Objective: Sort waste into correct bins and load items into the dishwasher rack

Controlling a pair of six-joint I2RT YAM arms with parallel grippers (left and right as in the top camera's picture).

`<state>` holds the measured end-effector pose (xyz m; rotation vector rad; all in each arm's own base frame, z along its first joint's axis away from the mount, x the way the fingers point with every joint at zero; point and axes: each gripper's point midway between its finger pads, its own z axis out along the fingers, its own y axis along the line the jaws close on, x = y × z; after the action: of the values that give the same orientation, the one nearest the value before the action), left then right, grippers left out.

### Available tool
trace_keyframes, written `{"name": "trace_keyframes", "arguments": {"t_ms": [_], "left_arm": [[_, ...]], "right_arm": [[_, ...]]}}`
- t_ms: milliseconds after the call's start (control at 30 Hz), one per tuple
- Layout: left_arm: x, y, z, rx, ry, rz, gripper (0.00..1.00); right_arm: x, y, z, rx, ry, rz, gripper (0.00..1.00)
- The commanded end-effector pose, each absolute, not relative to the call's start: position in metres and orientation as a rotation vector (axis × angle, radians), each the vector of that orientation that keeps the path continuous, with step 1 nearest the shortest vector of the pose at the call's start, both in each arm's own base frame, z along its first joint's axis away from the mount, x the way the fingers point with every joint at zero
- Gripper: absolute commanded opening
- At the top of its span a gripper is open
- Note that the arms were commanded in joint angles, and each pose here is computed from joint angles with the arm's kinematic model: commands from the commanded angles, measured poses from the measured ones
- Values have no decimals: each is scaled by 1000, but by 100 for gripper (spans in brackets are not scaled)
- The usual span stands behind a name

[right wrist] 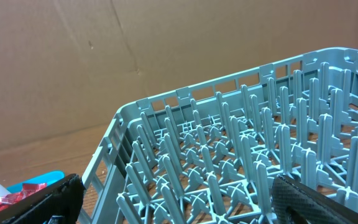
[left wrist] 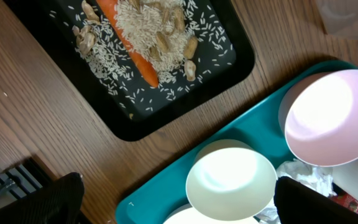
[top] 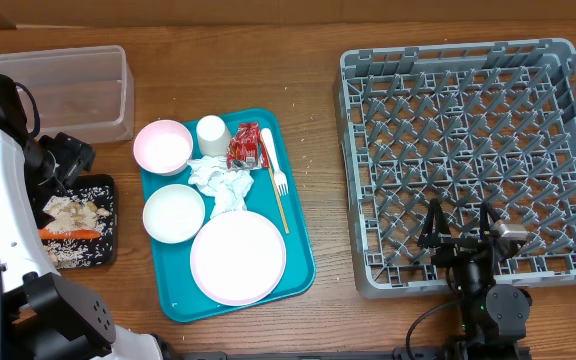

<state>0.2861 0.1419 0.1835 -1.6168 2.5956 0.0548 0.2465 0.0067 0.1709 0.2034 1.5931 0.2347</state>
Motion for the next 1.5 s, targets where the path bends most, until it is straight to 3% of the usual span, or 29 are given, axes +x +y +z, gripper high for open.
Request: {"name": "trace_keyframes", "arguments": {"t_ms": [0, 67, 233, 400, 700, 1000, 1200, 1467], "left_arm": [[285, 148, 195, -1590, 2560, 90, 100], [285, 148, 195, -1589, 2560, 90, 100], [285, 148, 195, -1590, 2560, 90, 100], [285, 148, 195, -1590, 2560, 90, 100], [285, 148, 195, -1589, 2560, 90, 100], [285, 148, 195, -1590, 2560, 90, 100], [285, 148, 195, -1590, 2560, 91, 100], [285, 148, 195, -1590, 2560, 91, 100]], "right_arm": [[246, 9, 171, 193, 1582, 243, 100], [246, 13, 178, 210, 1556, 308, 100], [232, 72, 190, 216, 1565, 872, 100], [220, 93, 195, 447, 1587, 1313, 100], [187, 108, 275, 98, 1326, 1357, 100], [181, 98, 352, -30, 1288, 1066, 100], [211, 109, 391, -134, 1490, 957, 100], [267, 155, 391, -339, 1865, 941, 100]]}}
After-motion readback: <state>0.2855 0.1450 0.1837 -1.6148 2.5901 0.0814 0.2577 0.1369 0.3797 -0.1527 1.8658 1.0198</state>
